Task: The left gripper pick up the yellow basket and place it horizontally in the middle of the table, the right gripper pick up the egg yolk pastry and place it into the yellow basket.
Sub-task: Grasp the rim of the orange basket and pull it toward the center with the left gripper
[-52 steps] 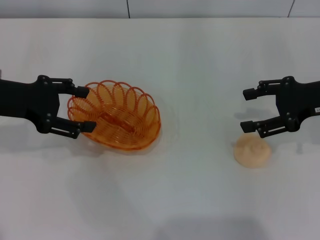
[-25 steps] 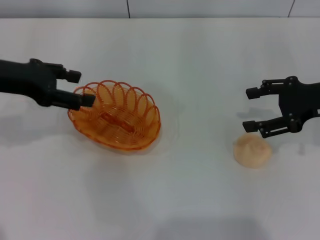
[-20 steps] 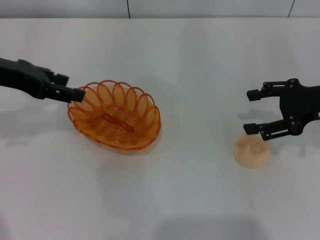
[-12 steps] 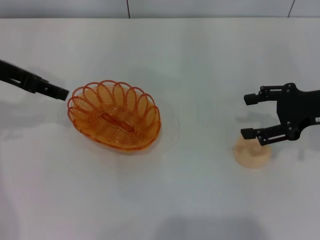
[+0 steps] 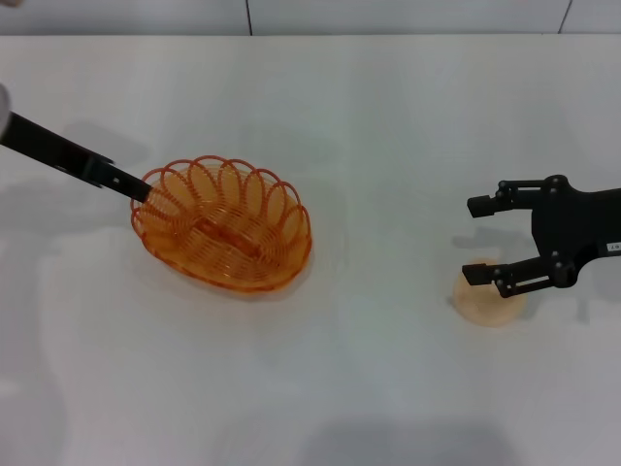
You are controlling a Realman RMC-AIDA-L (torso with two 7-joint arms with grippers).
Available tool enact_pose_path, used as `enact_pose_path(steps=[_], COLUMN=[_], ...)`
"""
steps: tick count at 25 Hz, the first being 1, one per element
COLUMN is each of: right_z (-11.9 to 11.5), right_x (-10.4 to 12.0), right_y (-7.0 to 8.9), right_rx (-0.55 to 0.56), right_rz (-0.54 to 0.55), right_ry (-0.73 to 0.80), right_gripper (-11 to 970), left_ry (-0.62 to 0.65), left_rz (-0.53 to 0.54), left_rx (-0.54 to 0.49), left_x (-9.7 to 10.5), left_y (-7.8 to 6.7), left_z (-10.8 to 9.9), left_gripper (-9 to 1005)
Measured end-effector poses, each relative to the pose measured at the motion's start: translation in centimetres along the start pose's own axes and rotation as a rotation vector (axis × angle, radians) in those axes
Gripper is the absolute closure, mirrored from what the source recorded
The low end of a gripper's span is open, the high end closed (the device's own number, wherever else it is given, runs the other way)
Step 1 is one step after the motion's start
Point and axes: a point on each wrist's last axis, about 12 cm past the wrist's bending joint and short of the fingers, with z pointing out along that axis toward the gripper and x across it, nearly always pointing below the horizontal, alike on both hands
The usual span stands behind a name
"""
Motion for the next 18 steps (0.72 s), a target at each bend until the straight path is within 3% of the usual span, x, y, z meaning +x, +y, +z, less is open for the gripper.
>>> enact_pose_path(steps=[5,13,18], right_z=[0.1,0.0,0.0], right_x=[0.0,0.4,0.4], right_y=[0.1,0.3,0.3], right_rx=[-0.002,0.0,0.002], right_rz=[0.0,0.011,0.012], right_ry=[-0.002,-0.001,-0.002], right_gripper=[117,117,117], left_ry=[0.023,0.011,0.019], left_rz=[0.02,0.023,0.032], left_rx=[-0.009,-0.02,-0.026], left_x=[-0.4,-0.5,-0.4], left_y=[-0.6,-0.8,-1.0], left_z=[2.0,3.3,4.1], left_gripper=[279,284,357])
